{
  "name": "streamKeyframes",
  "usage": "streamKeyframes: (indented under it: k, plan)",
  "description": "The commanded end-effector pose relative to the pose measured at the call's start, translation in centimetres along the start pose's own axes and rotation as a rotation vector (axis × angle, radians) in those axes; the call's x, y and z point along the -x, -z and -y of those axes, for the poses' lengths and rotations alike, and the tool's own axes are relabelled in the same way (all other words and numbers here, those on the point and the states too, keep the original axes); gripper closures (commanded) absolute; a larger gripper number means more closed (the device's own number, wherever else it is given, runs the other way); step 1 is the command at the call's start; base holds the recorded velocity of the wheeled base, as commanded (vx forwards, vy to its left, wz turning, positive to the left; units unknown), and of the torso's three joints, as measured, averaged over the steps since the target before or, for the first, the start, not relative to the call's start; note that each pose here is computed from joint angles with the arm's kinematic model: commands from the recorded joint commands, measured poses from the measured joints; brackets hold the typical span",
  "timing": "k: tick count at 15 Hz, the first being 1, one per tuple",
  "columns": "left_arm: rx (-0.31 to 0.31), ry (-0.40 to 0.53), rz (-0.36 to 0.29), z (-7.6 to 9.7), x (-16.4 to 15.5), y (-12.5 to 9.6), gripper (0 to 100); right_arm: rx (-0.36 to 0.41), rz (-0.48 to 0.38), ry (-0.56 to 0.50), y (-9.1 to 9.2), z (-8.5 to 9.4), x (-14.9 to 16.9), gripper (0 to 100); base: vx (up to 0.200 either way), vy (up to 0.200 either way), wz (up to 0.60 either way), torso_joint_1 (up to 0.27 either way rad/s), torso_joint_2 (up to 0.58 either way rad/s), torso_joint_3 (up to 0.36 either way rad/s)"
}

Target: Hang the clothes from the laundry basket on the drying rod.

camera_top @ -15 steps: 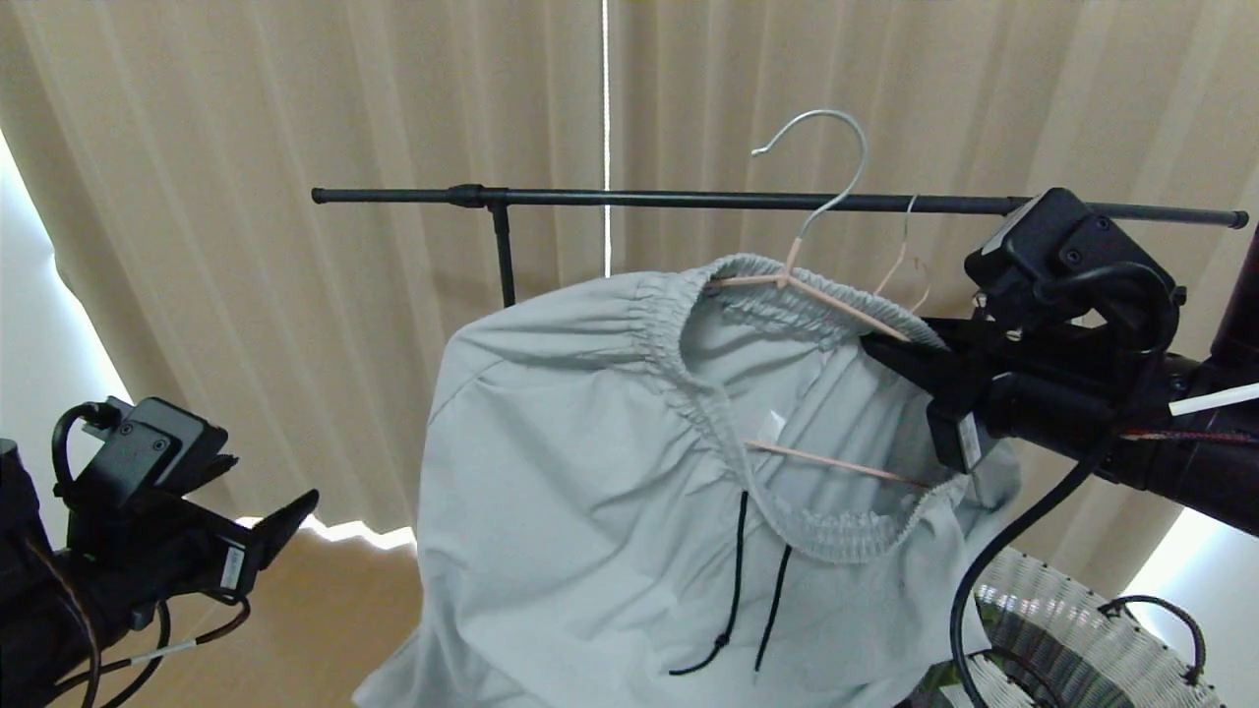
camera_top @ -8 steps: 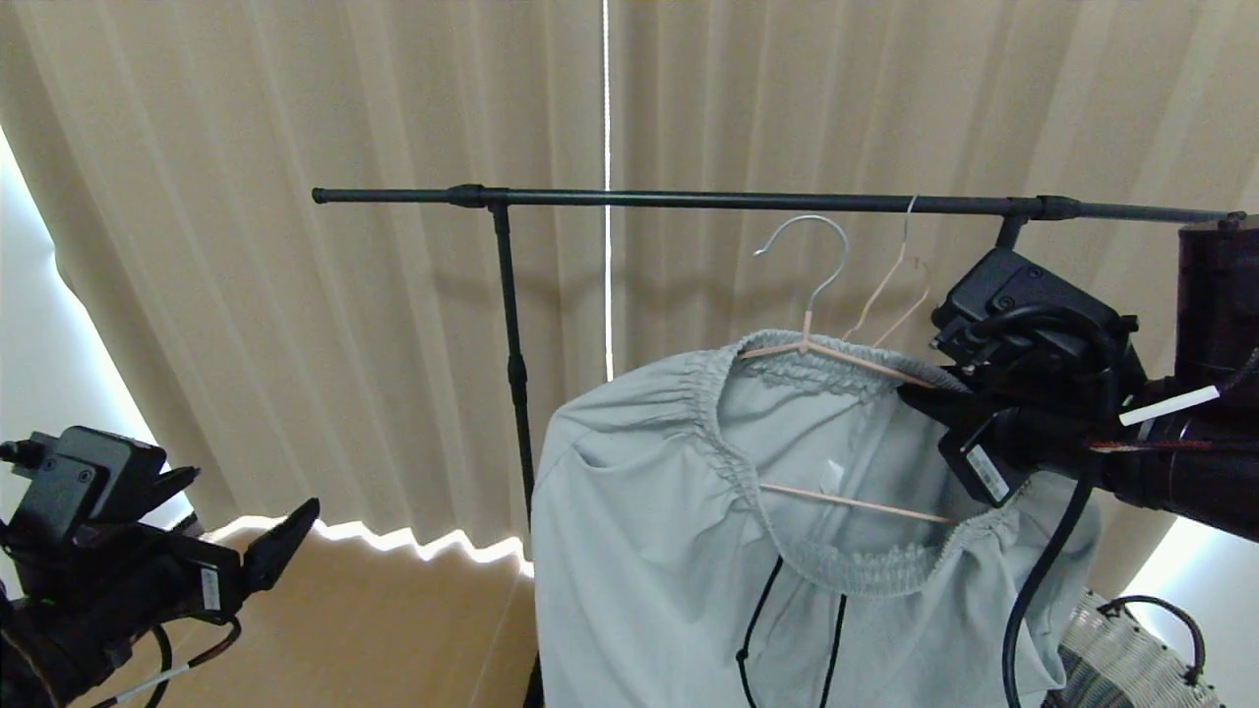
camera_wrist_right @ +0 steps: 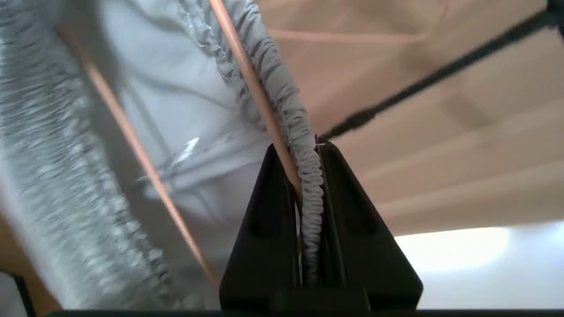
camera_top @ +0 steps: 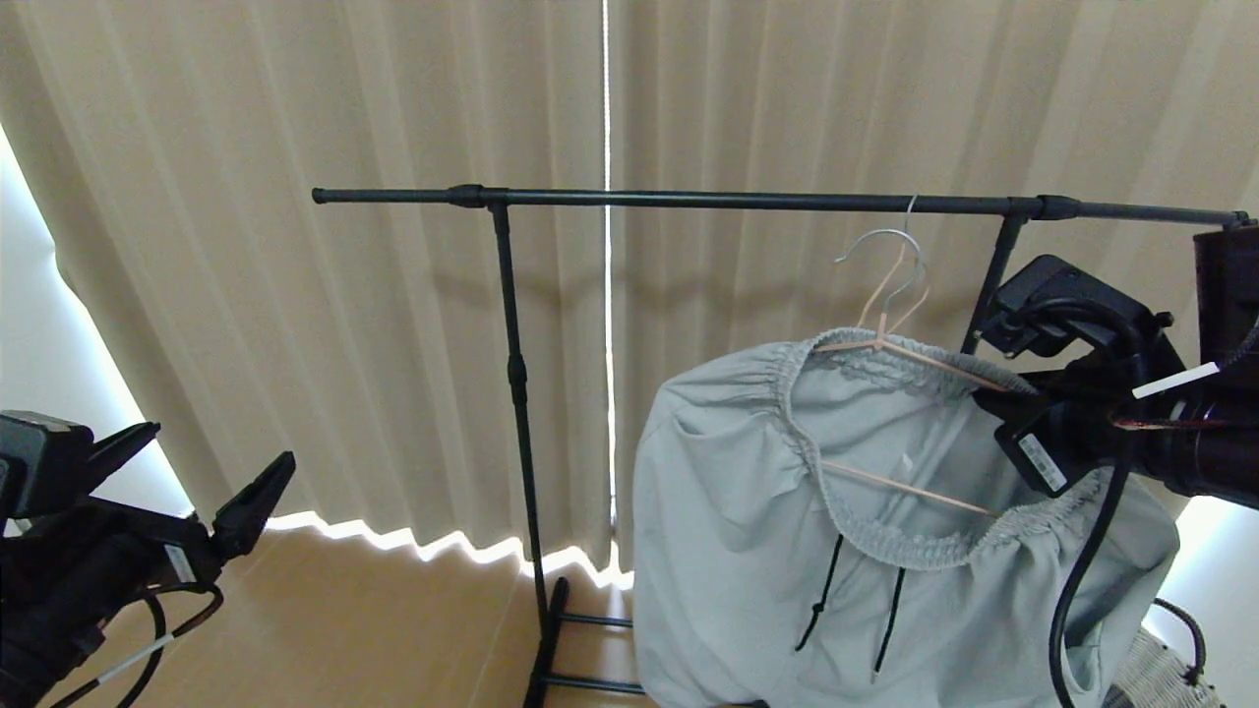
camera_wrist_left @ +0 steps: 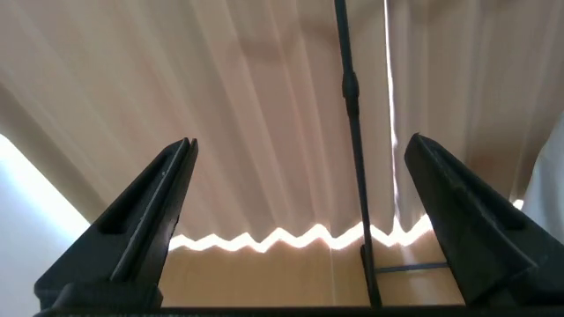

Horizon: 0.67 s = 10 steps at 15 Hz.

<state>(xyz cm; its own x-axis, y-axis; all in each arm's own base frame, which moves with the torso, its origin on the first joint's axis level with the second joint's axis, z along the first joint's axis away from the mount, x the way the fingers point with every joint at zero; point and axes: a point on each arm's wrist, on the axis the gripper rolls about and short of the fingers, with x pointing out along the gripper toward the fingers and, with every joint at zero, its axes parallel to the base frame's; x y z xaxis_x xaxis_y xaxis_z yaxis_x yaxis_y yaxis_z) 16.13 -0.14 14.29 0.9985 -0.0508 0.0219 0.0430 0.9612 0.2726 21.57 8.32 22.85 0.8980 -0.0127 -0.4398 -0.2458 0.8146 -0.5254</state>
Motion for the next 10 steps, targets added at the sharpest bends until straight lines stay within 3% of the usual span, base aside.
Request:
streamKeyframes:
  k: [1,5,10]
  plan:
    - [0.012,-0.005,0.016,-0.1,-0.1,-0.3,0,-0.019,-0.013,0.022,0.3,0.7,0.0,100,0.000,0.000,0.00,0.000,0.00,0.000]
    - [0.051,-0.010,0.071,-0.3,0.2,-1.3,0,-0.053,-0.010,0.034,0.4,1.0,0.2,100,0.000,0.000,0.00,0.000,0.00,0.000]
    - [0.050,-0.022,0.117,-0.5,0.9,-2.1,0,-0.056,-0.006,0.037,0.2,1.1,0.2,100,0.200,0.000,0.00,-0.003,0.00,0.004]
